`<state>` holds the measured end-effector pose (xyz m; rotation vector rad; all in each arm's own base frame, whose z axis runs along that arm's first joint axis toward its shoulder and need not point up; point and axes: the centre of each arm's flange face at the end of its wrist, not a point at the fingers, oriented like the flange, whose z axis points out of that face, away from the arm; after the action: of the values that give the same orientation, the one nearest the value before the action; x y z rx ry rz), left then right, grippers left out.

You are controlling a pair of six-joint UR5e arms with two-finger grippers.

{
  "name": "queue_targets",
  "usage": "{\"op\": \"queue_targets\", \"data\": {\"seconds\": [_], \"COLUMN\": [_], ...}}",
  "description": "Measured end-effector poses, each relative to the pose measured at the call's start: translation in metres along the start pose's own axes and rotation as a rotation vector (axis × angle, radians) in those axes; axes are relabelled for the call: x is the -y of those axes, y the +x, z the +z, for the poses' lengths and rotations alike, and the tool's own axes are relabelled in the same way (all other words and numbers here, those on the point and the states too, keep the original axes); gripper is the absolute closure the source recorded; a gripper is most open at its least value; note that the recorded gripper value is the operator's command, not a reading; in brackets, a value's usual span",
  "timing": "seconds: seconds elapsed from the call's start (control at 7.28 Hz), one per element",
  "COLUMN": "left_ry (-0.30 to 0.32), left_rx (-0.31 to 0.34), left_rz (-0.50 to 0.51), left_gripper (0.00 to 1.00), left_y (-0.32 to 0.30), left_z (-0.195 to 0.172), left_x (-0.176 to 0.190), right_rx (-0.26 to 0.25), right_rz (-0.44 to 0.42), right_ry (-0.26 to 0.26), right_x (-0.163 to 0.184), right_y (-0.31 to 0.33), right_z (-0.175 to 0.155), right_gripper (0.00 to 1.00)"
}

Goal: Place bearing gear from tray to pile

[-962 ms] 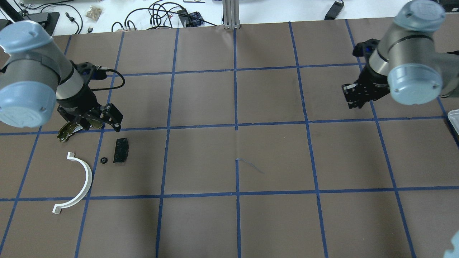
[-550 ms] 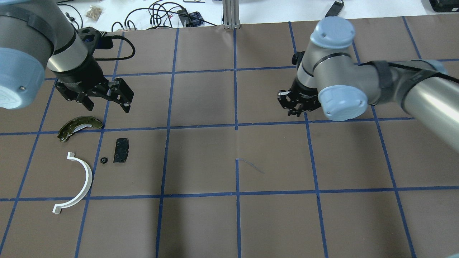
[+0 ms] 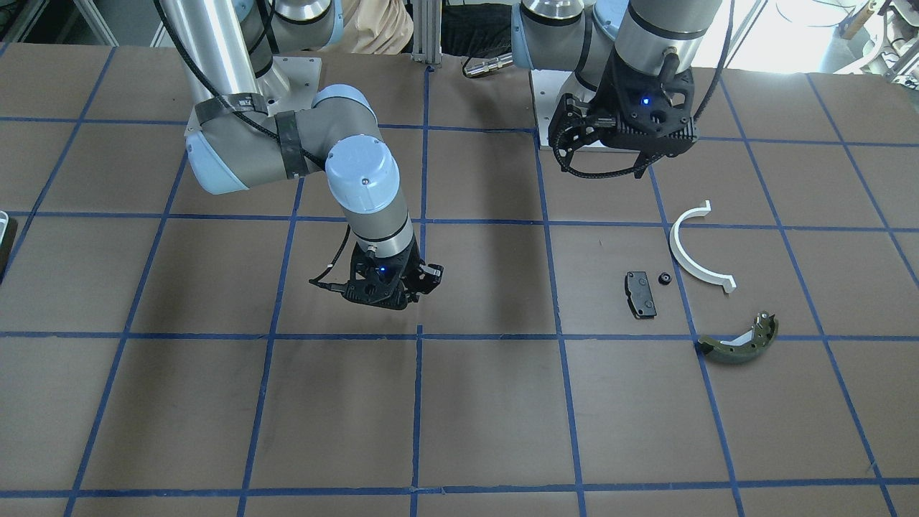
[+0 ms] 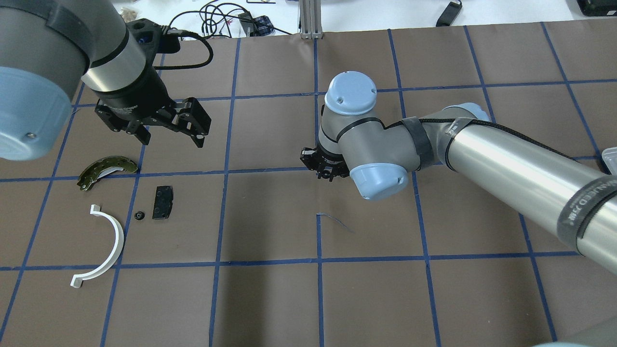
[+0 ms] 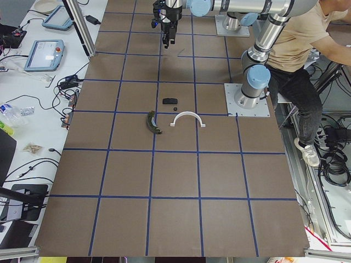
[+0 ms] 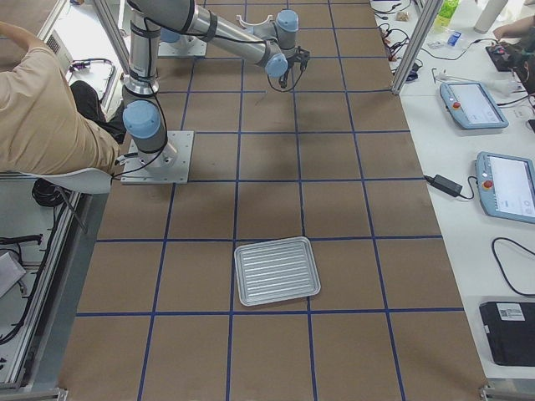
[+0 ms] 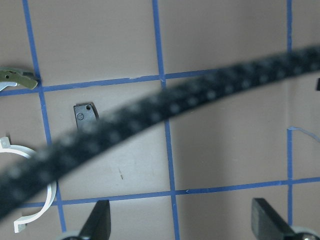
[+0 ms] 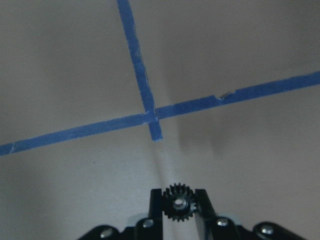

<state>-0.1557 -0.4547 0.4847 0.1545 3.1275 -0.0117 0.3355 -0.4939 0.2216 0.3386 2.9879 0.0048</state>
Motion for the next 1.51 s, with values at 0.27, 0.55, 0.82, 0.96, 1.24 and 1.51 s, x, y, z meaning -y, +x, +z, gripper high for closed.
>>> {"op": "queue_targets", "data": {"seconds": [0.27, 0.55, 0.82, 0.96, 1.24, 1.51], "left_ry": [0.000, -0.005, -0.021, -0.031, -0.043, 0.034], "left_rx": [0.000, -0.003, -0.010, -0.013, -0.012, -0.025], "left_rz": [0.009, 0.012, 0.020, 0.044, 0.095, 0.077], "left_gripper": [0.00, 0.00, 0.00, 0.00, 0.00, 0.00], "left_y": [0.003, 0.003, 0.010, 0.024, 0.077, 0.122], "left_z": [-0.001, 0.002, 0.012, 0.020, 0.057, 0.122], "left_x": [0.000, 0.000, 0.003, 0.006, 0.013, 0.032], "right_rx": [-0.006, -0.006, -0.005, -0.015, -0.036, -0.042], "right_rz": [-0.017, -0.030, -0.094, -0.104, -0.121, -0.156], "right_ry": [-0.017, -0.002, 0.040, 0.054, 0.050, 0.061], "right_x": [-0.019, -0.017, 0.014, 0.035, 0.057, 0.045], "right_y": [-0.015, -0.017, 0.015, 0.047, 0.113, 0.149], "right_z": [0.010, 0.004, -0.023, -0.048, -0.107, -0.171], "right_gripper": [0.06, 0.00, 0.00, 0.00, 0.00, 0.00]}}
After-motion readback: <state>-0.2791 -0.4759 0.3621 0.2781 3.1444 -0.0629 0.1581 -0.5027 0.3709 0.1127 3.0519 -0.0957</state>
